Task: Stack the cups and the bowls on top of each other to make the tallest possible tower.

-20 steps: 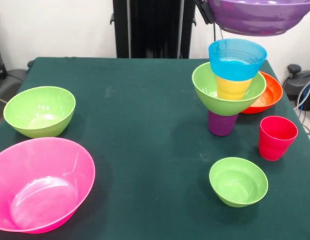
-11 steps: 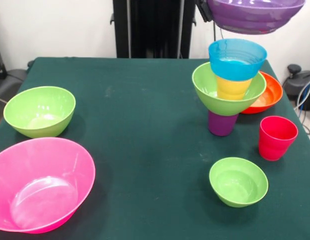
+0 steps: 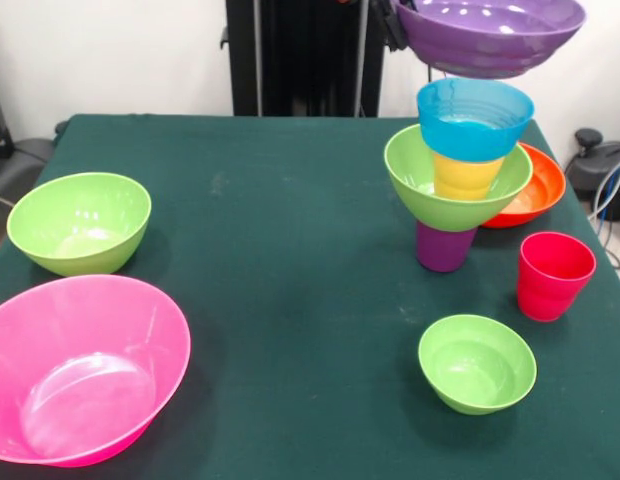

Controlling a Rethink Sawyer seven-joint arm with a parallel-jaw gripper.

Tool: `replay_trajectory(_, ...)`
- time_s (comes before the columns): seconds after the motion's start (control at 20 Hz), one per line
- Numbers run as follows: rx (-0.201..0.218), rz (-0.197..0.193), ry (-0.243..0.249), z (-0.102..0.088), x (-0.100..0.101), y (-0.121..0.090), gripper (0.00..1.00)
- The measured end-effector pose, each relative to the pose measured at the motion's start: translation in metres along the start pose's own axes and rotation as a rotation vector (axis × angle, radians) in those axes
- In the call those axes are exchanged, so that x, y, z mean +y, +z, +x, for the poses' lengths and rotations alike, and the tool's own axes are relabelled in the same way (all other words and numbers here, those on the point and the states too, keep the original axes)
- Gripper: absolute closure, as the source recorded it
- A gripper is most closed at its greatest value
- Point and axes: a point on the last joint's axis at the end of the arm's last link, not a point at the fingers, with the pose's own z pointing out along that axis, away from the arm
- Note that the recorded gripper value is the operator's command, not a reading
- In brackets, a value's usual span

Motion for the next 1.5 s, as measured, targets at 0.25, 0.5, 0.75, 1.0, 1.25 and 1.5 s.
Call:
replay_trajectory(0.25,0.012,-0.005,-0.001,0.005,-0.007,0.011,1.0)
replay_trajectory(0.5,0.019,-0.023,0.002,0.008,-0.008,0.018,1.0)
replay_trajectory(0.75,0.021,-0.026,0.003,0.008,-0.008,0.019,1.0)
replay_trajectory(1.0,0.022,-0.026,0.002,0.009,-0.007,0.019,1.0)
replay_trajectory(1.25,0.025,-0.025,-0.001,0.01,-0.008,0.021,1.0)
replay_trajectory(1.5,0.027,-0.037,0.0,0.011,-0.008,0.026,1.0)
